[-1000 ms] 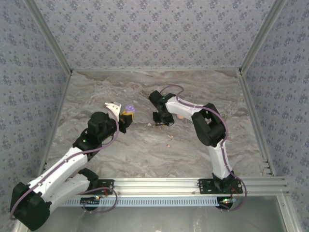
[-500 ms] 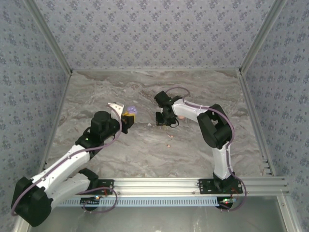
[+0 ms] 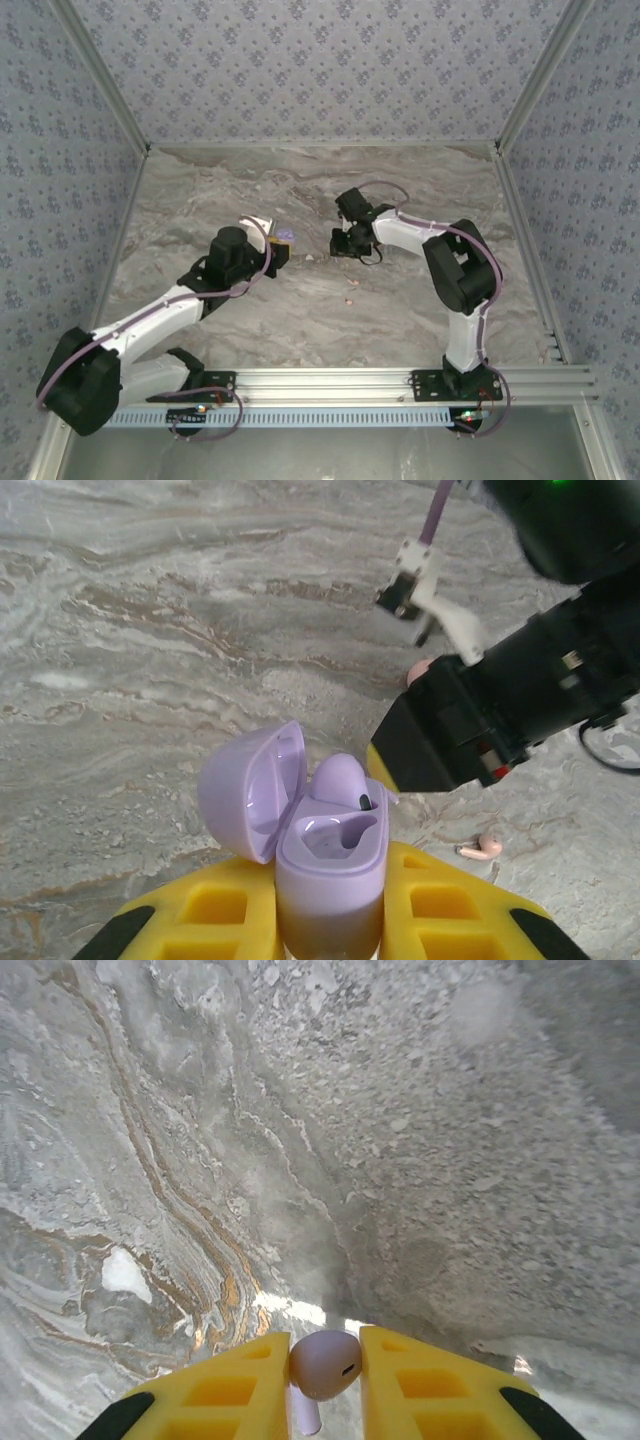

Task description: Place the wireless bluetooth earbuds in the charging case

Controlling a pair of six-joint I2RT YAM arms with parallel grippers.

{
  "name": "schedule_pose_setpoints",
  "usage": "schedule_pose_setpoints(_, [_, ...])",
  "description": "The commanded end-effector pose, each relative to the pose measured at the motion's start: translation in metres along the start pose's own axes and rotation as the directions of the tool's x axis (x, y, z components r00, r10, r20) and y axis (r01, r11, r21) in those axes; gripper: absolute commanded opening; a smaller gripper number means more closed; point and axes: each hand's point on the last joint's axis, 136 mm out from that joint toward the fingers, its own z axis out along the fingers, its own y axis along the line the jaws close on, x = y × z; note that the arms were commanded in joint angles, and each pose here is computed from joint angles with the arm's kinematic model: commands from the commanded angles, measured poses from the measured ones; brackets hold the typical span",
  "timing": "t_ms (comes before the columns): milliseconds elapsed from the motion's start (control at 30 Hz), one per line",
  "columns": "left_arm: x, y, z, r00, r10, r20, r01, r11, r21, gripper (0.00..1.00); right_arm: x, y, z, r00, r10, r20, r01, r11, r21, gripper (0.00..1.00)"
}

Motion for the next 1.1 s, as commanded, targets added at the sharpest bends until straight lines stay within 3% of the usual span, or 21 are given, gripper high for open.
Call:
schedule_pose_setpoints(0, [-0.013, -0.010, 0.009, 0.998, -0.042, 0.041, 0.040, 0.998, 0.042, 0.21, -0.013, 0.011, -0.019, 0.998, 0.000, 0.068, 0.006, 0.996, -0.086, 0.24])
schedule_pose_setpoints(300, [-0.001, -0.016, 0.034, 0.993, -0.115, 0.024, 0.112, 0.990, 0.087, 0.21, -0.022, 0.013, -0.049, 0.985, 0.022, 0.171, 0.013, 0.980, -0.199, 0.23])
schedule_pose_setpoints(633, [-0.001, -0.025, 0.048, 0.984, -0.173, 0.048, 0.164, 0.974, 0.159, 0.21, -0.034, 0.035, -0.106, 0.948, -0.018, 0.318, 0.120, 0.945, -0.304, 0.24])
schedule_pose_setpoints(1067, [-0.014, -0.054, 0.046, 0.981, -0.147, 0.128, 0.101, 0.945, 0.312, 0.21, -0.042, 0.071, -0.171, 0.885, -0.066, 0.462, 0.274, 0.874, -0.401, 0.24])
